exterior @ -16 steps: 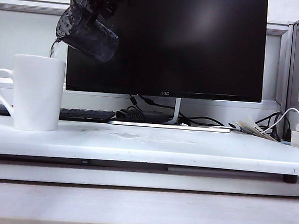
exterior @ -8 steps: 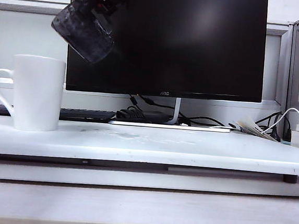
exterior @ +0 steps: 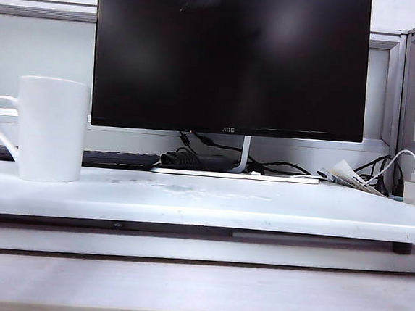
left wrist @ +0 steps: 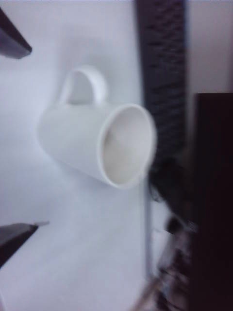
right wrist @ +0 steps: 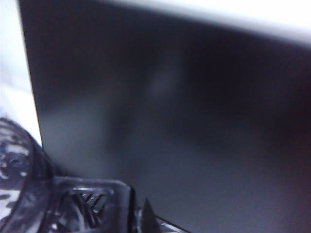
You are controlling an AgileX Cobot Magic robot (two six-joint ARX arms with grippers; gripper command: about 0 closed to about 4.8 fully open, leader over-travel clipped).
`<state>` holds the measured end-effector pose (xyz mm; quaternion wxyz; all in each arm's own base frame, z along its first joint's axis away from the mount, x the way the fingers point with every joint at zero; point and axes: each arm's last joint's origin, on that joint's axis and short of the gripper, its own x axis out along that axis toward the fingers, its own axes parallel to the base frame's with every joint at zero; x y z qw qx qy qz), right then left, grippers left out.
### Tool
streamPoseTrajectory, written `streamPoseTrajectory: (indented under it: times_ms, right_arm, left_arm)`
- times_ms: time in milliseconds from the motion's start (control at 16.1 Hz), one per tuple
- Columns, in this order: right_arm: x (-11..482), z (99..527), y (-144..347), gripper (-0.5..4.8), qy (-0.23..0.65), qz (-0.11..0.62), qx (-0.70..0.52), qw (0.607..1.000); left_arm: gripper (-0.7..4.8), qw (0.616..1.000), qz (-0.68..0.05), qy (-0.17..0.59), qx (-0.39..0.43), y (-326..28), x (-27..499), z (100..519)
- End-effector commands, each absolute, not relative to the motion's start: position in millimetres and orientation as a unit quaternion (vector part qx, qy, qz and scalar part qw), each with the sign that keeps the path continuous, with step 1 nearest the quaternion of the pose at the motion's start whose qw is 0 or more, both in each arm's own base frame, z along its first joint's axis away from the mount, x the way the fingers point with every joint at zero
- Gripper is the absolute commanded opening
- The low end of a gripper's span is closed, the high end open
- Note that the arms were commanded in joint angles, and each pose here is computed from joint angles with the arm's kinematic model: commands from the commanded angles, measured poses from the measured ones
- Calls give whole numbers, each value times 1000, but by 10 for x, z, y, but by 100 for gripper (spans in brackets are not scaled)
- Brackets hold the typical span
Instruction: Carefully pick up the black cup and pour some water from the black cup into the white cup.
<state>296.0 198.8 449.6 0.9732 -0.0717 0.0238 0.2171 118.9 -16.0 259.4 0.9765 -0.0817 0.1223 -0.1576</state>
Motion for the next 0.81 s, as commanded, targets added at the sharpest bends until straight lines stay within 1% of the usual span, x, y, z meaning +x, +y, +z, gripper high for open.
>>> streamPoseTrajectory:
  times_ms: [62, 187, 249, 311, 373, 435, 498, 622, 746, 809]
  right_arm:
    - [2456, 4849, 1454, -7, -6, 196, -43, 980]
    - [2130, 4791, 1149, -7, -1, 177, -33, 984]
    - [1948, 4647, 1024, -7, 5, 172, -23, 985]
    - [1887, 4570, 981, -7, 7, 167, -20, 986]
    - [1707, 4235, 866, -7, 14, 144, -15, 989]
    - [1638, 3892, 830, -7, 26, 144, 12, 989]
    - [1638, 3737, 829, -7, 36, 144, 18, 989]
    - [1748, 3061, 891, -7, 73, 144, 16, 987]
    - [1828, 2764, 936, -7, 70, 144, 39, 986]
    - [1889, 2606, 966, -7, 70, 143, 41, 986]
  left_arm:
    - [479, 979, -166, 78, -89, -148, 969, 2685]
    - [479, 978, -176, 65, -92, -138, 767, 2681]
    - [479, 979, -176, 56, -89, -131, 664, 2669]
    - [479, 979, -176, 52, -89, -127, 610, 2660]
    - [479, 980, -176, 40, -85, -118, 496, 2637]
    - [479, 981, -172, 41, -80, -112, 448, 2612]
    - [479, 981, -171, 45, -75, -111, 444, 2598]
    - [479, 981, -171, 61, -65, -115, 501, 2490]
    - [479, 983, -166, 64, -43, -115, 540, 2424]
    - [479, 985, -153, 66, -52, -109, 562, 2393]
